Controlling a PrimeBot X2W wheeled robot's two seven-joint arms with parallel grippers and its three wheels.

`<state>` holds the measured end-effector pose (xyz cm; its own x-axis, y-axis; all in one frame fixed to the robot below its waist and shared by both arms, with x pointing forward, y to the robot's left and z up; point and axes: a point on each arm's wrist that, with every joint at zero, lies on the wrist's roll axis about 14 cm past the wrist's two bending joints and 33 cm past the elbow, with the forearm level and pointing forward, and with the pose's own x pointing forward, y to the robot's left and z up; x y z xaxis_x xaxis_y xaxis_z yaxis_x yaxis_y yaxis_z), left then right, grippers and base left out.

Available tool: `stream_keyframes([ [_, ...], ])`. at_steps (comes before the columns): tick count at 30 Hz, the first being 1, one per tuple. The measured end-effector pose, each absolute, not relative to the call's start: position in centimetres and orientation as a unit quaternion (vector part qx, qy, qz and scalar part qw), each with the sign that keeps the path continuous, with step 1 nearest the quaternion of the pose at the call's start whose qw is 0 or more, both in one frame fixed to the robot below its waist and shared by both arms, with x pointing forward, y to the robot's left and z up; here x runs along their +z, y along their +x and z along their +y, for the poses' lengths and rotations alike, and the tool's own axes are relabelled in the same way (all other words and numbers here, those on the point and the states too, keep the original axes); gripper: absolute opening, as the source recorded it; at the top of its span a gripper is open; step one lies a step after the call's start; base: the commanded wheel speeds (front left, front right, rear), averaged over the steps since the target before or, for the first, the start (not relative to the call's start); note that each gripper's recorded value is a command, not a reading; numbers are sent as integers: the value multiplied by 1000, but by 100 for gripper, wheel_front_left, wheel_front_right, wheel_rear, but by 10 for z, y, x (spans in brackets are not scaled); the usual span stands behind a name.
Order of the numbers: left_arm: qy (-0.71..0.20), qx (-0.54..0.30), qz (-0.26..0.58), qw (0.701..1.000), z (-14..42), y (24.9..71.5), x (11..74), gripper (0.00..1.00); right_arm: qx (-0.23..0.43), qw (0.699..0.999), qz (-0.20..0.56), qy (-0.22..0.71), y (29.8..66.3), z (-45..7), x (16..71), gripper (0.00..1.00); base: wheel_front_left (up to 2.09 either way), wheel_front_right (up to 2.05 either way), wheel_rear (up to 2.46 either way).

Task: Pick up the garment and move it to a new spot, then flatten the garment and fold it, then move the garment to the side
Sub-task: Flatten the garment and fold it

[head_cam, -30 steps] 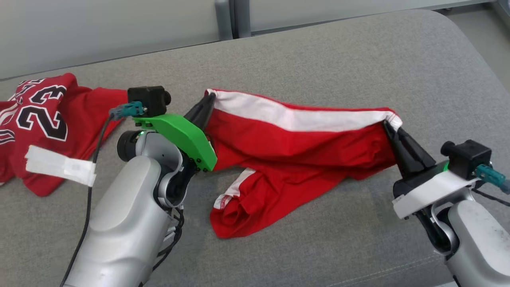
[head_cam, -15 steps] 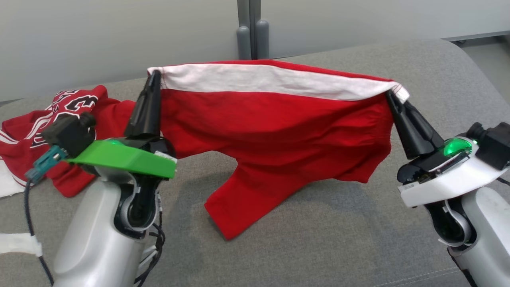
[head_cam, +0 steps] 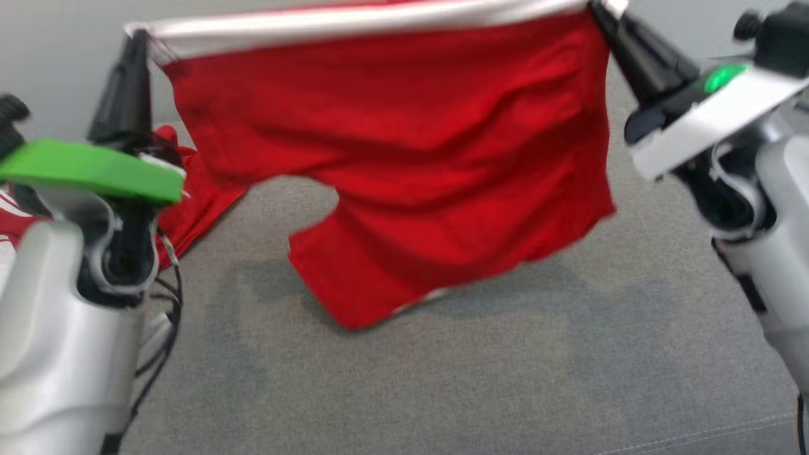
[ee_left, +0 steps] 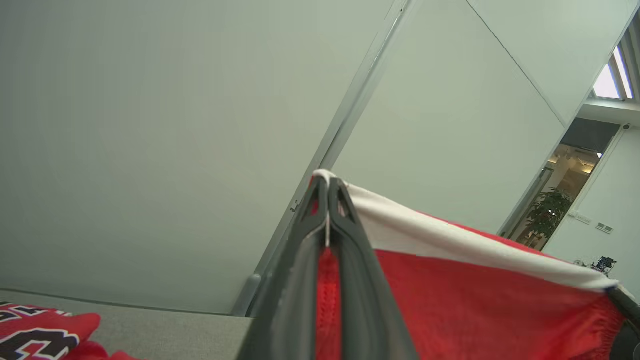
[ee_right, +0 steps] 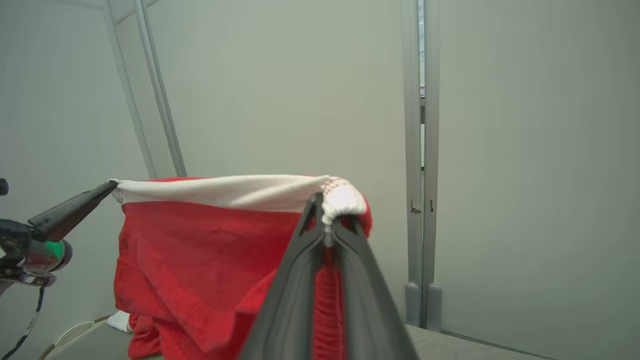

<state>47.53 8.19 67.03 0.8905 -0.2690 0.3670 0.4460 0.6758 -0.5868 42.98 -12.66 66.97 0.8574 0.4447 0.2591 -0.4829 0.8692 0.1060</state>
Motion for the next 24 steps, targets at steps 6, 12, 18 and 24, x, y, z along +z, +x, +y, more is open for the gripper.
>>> stream_keyframes([
  [6,-334,-208,-266,880,103,483,777,0,217,923,-301,103,451,-131,805,0,0,0,0],
  [12,-344,-226,-200,889,85,479,727,0,215,965,-122,90,479,-122,676,0,0,0,0],
  [18,-418,-174,73,888,48,426,531,0,191,967,127,113,430,-129,489,0,0,0,0],
  [24,-440,-113,141,880,60,384,467,0,192,955,178,136,398,-120,441,0,0,0,0],
])
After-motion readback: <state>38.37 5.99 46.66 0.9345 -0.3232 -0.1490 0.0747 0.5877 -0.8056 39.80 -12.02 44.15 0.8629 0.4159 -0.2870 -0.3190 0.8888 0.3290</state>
